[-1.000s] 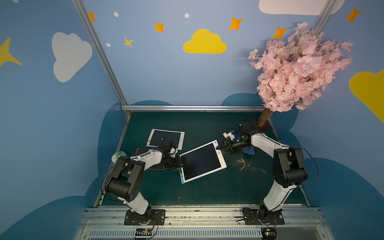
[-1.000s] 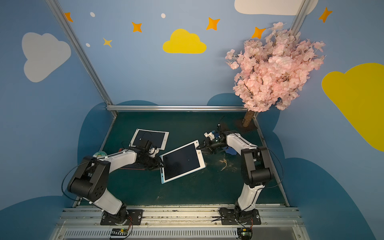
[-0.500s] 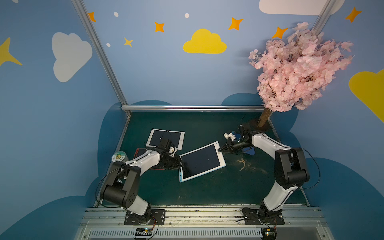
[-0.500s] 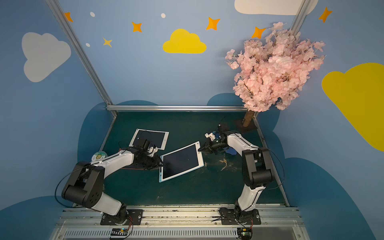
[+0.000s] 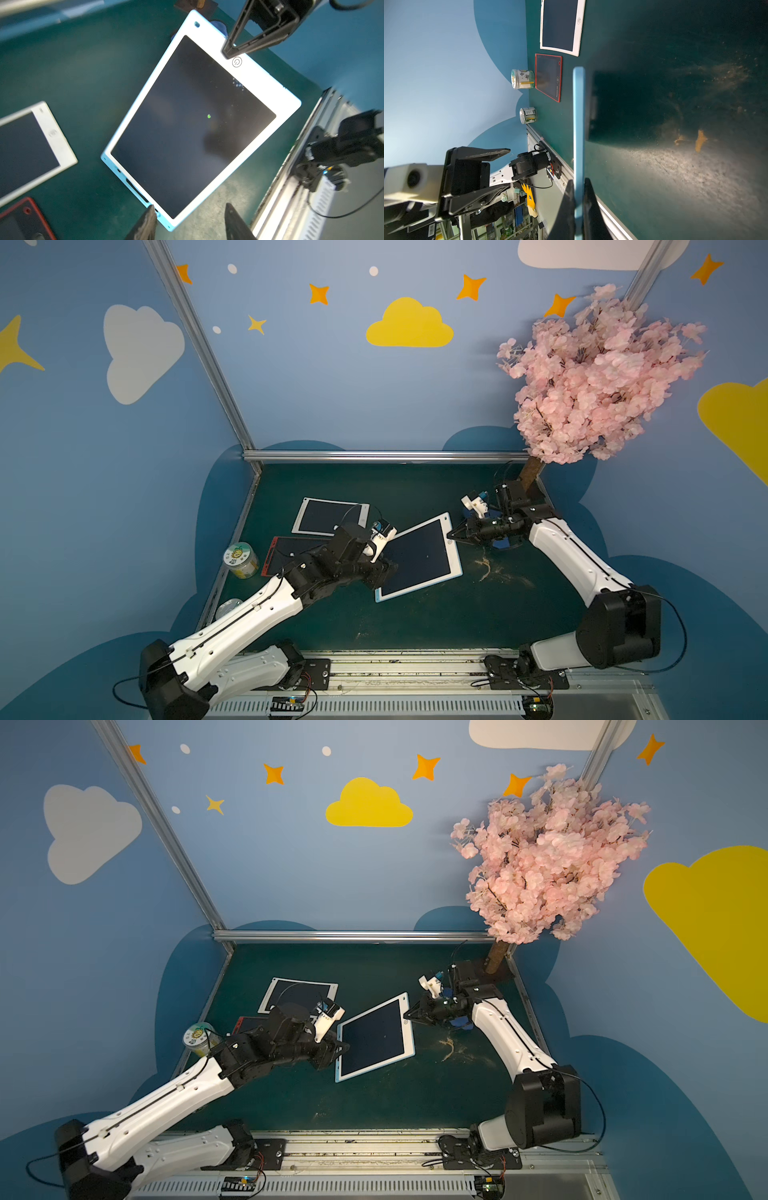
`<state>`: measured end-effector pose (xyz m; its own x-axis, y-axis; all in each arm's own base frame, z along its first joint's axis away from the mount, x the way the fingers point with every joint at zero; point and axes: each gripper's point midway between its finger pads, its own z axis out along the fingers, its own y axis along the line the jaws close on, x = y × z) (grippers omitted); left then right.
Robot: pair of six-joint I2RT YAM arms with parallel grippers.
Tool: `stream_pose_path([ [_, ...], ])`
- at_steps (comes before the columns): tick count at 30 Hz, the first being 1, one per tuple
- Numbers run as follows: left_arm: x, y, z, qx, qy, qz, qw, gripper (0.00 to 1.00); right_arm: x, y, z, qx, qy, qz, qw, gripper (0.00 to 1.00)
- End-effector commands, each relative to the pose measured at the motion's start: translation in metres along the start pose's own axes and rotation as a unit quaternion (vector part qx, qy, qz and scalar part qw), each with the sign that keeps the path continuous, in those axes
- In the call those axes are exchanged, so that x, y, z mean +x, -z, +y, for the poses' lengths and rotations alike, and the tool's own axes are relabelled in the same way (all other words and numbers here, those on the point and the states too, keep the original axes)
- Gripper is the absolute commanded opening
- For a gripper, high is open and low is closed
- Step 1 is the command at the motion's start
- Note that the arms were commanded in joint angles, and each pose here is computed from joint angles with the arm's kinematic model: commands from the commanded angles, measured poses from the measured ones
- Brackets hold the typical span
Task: Wipe the drawing tablet
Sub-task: Pick up the drawing tablet from the center of the board.
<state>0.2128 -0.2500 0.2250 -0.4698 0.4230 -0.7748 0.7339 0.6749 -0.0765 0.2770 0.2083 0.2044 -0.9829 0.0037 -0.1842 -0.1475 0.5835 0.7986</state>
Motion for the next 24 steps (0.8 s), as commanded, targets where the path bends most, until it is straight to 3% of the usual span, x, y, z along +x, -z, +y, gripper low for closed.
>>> stream_pose_path([
  [1, -0.03, 0.013, 0.006, -0.098, -0.172, -0.065, 0.978, 0.56, 0.014, 0.008, 0.012, -0.025, 0.004, 0.002, 1.0, 0.0],
  [4, -0.052, 0.009, -0.023, -0.103, -0.299, -0.087, 0.945, 0.58, 0.017, 0.017, 0.022, -0.031, 0.014, -0.007, 0.999, 0.0],
  [8, -0.064, -0.014, -0.066, -0.116, -0.457, -0.102, 0.876, 0.57, 0.018, 0.03, 0.04, -0.046, 0.027, -0.02, 0.998, 0.0],
  [11, -0.062, -0.039, -0.081, -0.133, -0.514, -0.12, 0.839, 0.58, 0.013, 0.038, 0.045, -0.046, 0.031, -0.034, 0.998, 0.0],
  [16, -0.056, -0.069, -0.095, -0.151, -0.533, -0.141, 0.821, 0.59, 0.005, 0.038, 0.044, -0.057, 0.009, -0.051, 0.997, 0.0],
  [22, -0.071, -0.078, -0.098, -0.213, -0.522, -0.147, 0.812, 0.58, 0.004, 0.033, 0.038, -0.067, -0.017, -0.059, 0.996, 0.0],
  [24, -0.07, -0.079, -0.108, -0.205, -0.527, -0.151, 0.811, 0.58, 0.001, 0.032, 0.036, -0.064, -0.022, -0.067, 0.995, 0.0],
])
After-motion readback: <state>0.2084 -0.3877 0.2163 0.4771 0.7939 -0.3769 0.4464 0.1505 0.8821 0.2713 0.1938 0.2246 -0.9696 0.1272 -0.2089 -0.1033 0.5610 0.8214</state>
